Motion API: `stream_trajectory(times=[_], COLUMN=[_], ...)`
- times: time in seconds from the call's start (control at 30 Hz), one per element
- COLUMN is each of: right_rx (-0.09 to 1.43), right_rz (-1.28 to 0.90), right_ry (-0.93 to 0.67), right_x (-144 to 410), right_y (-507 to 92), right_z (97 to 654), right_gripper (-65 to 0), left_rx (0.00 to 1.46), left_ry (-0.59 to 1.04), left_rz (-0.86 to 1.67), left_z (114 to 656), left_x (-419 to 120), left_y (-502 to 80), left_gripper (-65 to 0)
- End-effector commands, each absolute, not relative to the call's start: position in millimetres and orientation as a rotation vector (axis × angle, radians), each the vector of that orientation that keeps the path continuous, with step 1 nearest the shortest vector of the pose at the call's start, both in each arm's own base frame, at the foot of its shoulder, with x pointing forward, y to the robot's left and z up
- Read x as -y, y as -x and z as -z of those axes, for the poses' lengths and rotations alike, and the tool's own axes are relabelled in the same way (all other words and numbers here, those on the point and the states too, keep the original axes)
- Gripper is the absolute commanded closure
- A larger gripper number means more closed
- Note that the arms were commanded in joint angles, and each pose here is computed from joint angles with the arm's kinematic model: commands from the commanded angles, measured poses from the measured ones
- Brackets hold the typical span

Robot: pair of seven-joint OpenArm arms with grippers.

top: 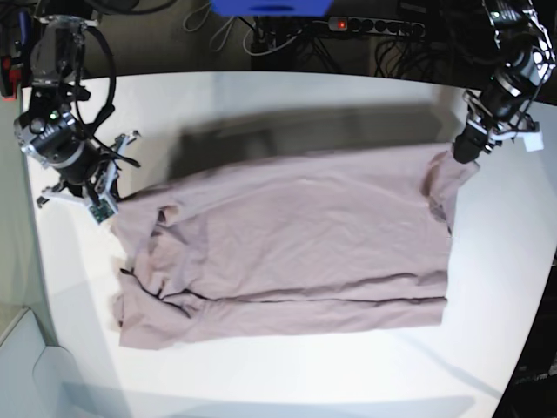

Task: Layout the t-shirt on the table in an organized manner, then fold the t-shirt properly
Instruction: 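Release the shirt and raise both grippers away from it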

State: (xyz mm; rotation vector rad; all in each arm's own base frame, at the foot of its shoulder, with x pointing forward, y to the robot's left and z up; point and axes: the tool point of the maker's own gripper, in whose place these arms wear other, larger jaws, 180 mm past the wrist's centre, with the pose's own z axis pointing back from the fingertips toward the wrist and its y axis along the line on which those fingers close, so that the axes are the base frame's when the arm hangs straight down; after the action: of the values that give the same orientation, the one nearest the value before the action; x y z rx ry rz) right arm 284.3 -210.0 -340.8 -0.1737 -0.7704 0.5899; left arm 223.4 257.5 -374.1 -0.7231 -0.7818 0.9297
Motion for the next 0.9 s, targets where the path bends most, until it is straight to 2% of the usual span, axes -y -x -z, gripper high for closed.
stream_trajectory(times=[0.0, 0.2, 0.43, 0.67, 0.8, 0.87], right_rx=[0.806, 0.731, 0.656, 0.624, 0.609, 0.603], right_rz=[-0.598, -0.617, -0.619, -0.618, -0.619, -0.619], right_ry=[0.194, 0.171, 0.146, 0.143, 0.139, 0.137], right_x=[212.1, 209.1, 209.2, 211.1, 211.2, 211.2], right_y=[-287.2, -251.9, -224.3, -213.9, -208.2, -205.9], right_z=[329.0, 348.1, 366.8, 372.9, 375.8, 377.1], right_gripper=[0.0, 0.0, 0.0, 0.0, 0.0, 0.0], left_rx=[0.805, 0.725, 0.704, 0.569, 0.582, 0.583], left_ry=[0.753, 0.745, 0.728, 0.799, 0.825, 0.829], left_rz=[-0.947, -1.003, -1.057, -1.063, -1.124, -1.136], left_z=[364.0, 379.6, 386.9, 396.9, 392.1, 389.7], left_x=[-261.2, -259.7, -269.1, -260.6, -268.7, -271.8], left_y=[-223.2, -186.3, -169.1, -150.6, -139.9, -135.2], left_gripper=[-0.1, -0.1, -0.1, -0.5, -0.6, -3.1])
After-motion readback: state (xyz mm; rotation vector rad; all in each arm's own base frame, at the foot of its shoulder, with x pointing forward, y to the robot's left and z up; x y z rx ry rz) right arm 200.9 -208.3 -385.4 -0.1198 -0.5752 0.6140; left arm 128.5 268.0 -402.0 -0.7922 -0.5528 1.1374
